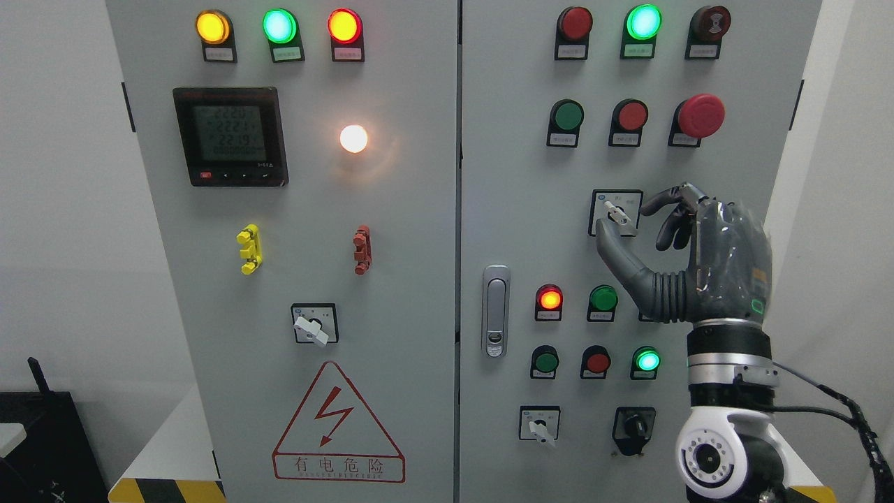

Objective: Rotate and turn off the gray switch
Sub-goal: 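Close the right hand's fingers around the gray switch knob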

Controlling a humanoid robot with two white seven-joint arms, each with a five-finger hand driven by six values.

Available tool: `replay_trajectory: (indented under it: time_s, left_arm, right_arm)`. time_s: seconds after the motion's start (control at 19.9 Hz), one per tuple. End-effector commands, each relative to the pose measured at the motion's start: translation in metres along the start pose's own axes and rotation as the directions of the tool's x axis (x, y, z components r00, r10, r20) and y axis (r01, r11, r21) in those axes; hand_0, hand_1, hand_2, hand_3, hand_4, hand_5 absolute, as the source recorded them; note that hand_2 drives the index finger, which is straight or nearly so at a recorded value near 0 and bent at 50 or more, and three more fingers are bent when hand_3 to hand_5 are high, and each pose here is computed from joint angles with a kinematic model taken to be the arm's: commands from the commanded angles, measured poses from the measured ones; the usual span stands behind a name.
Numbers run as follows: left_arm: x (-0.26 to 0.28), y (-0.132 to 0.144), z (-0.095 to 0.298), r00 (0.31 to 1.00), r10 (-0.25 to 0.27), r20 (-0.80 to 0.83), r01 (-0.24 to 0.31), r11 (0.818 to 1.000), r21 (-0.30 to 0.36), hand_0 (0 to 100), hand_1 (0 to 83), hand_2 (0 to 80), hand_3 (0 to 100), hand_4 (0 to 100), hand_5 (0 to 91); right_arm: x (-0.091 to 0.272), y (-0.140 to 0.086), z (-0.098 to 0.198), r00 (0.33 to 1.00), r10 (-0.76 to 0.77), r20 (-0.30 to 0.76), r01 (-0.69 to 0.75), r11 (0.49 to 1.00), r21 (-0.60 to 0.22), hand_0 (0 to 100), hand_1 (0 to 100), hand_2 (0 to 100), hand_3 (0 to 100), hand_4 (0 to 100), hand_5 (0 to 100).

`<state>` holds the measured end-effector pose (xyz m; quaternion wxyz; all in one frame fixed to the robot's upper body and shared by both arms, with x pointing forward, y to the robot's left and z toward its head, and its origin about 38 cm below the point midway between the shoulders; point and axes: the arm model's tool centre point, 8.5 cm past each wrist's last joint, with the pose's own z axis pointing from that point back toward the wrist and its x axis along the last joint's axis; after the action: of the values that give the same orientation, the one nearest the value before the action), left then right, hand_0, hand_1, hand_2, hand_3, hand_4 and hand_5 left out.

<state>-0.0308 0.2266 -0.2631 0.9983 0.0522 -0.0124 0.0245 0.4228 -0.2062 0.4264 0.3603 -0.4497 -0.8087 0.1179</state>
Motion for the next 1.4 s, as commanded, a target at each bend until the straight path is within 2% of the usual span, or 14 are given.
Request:
replay_trajectory:
  time_s: [0.0,0.2,0.3,0.65,1.35]
  left_arm:
    - [-0.0048,0.0000,0.0006,1.000,-0.003,-0.014,0.003,1.000,-0.003,12,38.9,0.0,0,0,0.0]
    - [-0.0048,0.0000,0.0006,1.000,-0.003,-0.014,0.003,1.000,-0.003,12,38.9,0.0,0,0,0.0]
    - [-0.0048,-0.0001,0.0006,1.000,-0.003,-0.014,0.003,1.000,-0.004,12,38.9,0.0,0,0,0.0]
    - [-0.0048,0.0000,0.0006,1.000,-0.003,-0.014,0.003,1.000,-0.003,12,38.9,0.0,0,0,0.0]
    - [-0.0048,0.0000,0.0006,1.000,-0.003,-0.014,0.003,1.000,-0.003,12,38.9,0.0,0,0,0.0]
  right_arm:
    - [-0.0085,0.0028,-0.0034,0.999,0.021,-0.026,-0.020,1.000,0.005,9,40,56,88,90,100]
    - [-0.0095,0.0026,-0.0052,0.999,0.028,-0.038,-0.028,1.000,0.006,8,41,57,88,90,100]
    - [-0.0110,0.0042,-0.0052,0.998,0.035,-0.046,-0.034,0.999,0.031,8,41,57,88,90,100]
    - [-0.0103,0.0016,-0.0075,0.998,0.043,-0.044,-0.042,0.999,0.024,7,45,56,87,90,100]
    - [-0.0084,0.0022,-0.0132,0.998,0.041,-0.041,-0.040,0.999,0.025,10,42,58,87,90,100]
